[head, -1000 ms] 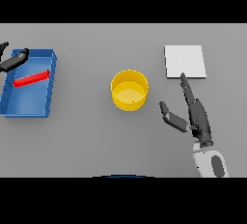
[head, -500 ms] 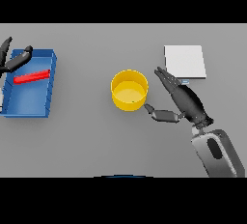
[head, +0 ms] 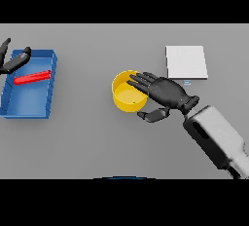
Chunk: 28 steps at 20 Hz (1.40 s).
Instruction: Pick up the red beaker and tilt it to pour out 1 green nut into yellow bowl. Pick up the yellow bowl and place it on the metallic measuring scale.
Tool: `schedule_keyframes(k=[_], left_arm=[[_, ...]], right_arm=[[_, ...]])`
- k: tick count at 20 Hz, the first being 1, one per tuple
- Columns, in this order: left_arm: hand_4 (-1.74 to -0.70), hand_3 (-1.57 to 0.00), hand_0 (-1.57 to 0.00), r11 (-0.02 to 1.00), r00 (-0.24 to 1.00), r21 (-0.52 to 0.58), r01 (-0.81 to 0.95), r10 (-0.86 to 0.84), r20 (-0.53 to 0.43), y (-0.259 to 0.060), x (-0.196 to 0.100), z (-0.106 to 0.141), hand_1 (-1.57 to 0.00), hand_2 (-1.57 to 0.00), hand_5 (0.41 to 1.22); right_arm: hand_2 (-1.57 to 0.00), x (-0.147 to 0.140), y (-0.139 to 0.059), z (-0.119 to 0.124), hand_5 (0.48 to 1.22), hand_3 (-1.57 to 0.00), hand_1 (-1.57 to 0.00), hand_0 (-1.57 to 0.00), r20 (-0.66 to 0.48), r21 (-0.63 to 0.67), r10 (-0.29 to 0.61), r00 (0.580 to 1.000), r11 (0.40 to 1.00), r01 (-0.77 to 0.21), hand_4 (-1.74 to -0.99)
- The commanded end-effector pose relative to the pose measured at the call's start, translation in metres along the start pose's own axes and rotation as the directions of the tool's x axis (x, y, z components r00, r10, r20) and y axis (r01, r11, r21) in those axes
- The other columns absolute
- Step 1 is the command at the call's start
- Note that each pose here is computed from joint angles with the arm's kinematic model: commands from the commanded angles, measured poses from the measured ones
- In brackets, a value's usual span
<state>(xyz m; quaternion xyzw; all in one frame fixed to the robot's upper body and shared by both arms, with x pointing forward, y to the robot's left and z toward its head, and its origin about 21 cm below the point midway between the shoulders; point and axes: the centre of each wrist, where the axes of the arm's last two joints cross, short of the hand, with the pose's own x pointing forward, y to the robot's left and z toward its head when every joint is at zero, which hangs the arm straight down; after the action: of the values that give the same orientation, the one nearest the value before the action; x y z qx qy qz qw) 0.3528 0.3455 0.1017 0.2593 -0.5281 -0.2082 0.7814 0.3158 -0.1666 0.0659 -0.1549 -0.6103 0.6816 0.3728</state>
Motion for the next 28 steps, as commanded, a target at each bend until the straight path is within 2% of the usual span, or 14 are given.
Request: schedule_keyframes(k=[1,8,11,15,18,20,21,22,23,24,25,27,28], left_arm=[[-0.81,0.00,0.00,1.000,1.000,-0.002,0.002,-0.002,-0.003,0.000,0.000,-0.001,0.00,0.00,0.695],[-0.81,0.00,0.00,1.000,1.000,0.007,0.004,-0.004,0.003,0.003,0.001,-0.002,0.00,0.00,0.701],[-0.80,0.00,0.00,1.000,1.000,0.009,0.012,-0.012,-0.001,0.005,-0.001,-0.003,0.00,0.00,0.702],[-0.80,0.00,0.00,1.000,1.000,0.002,0.010,-0.010,-0.004,0.005,-0.001,-0.003,0.00,0.00,0.703],[-0.79,0.00,0.00,0.999,0.999,0.006,0.032,-0.032,-0.012,0.005,0.003,-0.006,0.00,0.00,0.711],[-0.79,0.00,0.00,1.000,1.000,0.010,0.029,-0.029,-0.010,0.003,-0.001,-0.005,0.00,0.00,0.714],[-0.79,0.00,0.00,1.000,1.000,0.009,0.029,-0.029,-0.009,0.005,-0.003,-0.005,0.00,0.00,0.712],[-0.79,0.00,0.00,1.000,1.000,0.007,0.023,-0.023,-0.011,0.006,-0.007,-0.006,0.00,0.00,0.711],[-0.79,0.00,0.00,1.000,1.000,0.008,0.024,-0.024,-0.012,0.007,-0.006,-0.006,0.00,0.00,0.710],[-0.79,0.00,0.00,1.000,1.000,0.006,0.024,-0.024,0.002,0.007,-0.005,-0.005,0.00,0.00,0.710],[-0.79,0.00,0.00,1.000,1.000,0.006,0.021,-0.021,0.008,0.007,-0.004,-0.005,0.00,0.00,0.710],[-0.79,0.00,0.00,1.000,1.000,0.005,0.022,-0.022,0.005,0.005,0.001,-0.005,0.00,0.00,0.707],[-0.79,0.00,0.00,1.000,1.000,0.005,0.031,-0.031,0.000,0.007,-0.003,-0.004,0.00,0.00,0.709]], right_arm=[[0.00,0.001,0.000,-0.007,0.639,0.00,0.00,0.00,0.009,0.023,0.020,1.000,1.000,-0.020,-1.153],[0.00,0.005,0.002,-0.037,0.663,0.00,0.00,0.00,0.077,0.212,0.103,0.992,0.970,-0.118,-1.159],[0.00,0.004,-0.001,-0.050,0.673,0.00,0.00,0.00,0.068,0.276,0.137,0.988,0.949,-0.150,-1.168],[0.00,0.003,0.010,-0.061,0.676,0.00,0.00,0.00,0.063,0.333,0.150,0.987,0.929,-0.163,-1.184],[0.00,0.001,0.009,-0.065,0.708,-0.02,0.00,0.00,0.058,0.348,0.150,0.987,0.924,-0.161,-1.195],[-0.04,0.001,0.010,-0.068,0.770,-0.08,-0.01,0.00,0.032,0.356,0.155,0.987,0.921,-0.156,-1.234],[-0.09,0.001,0.010,-0.066,0.809,-0.13,-0.06,-0.05,0.041,0.357,0.156,0.987,0.920,-0.160,-1.261],[-0.19,0.004,0.010,-0.069,0.891,-0.21,-0.18,-0.19,0.056,0.351,0.153,0.987,0.922,-0.163,-1.309],[-0.35,0.002,0.012,-0.068,0.957,-0.32,-0.41,-0.45,0.069,0.346,0.150,0.986,0.924,-0.165,-1.363],[-0.59,0.001,0.009,-0.067,1.010,-0.57,-0.64,-0.68,0.073,0.341,0.151,0.986,0.925,-0.167,-1.435],[-0.79,0.001,0.010,-0.065,1.052,-0.68,-0.83,-0.86,0.086,0.342,0.134,0.987,0.927,-0.156,-1.492],[-1.07,0.000,0.009,-0.064,1.113,-0.88,-1.09,-1.11,0.100,0.349,0.134,0.986,0.923,-0.161,-1.578],[-1.13,0.001,0.008,-0.065,1.135,-0.97,-1.19,-1.21,0.100,0.355,0.129,0.987,0.921,-0.157,-1.611]])
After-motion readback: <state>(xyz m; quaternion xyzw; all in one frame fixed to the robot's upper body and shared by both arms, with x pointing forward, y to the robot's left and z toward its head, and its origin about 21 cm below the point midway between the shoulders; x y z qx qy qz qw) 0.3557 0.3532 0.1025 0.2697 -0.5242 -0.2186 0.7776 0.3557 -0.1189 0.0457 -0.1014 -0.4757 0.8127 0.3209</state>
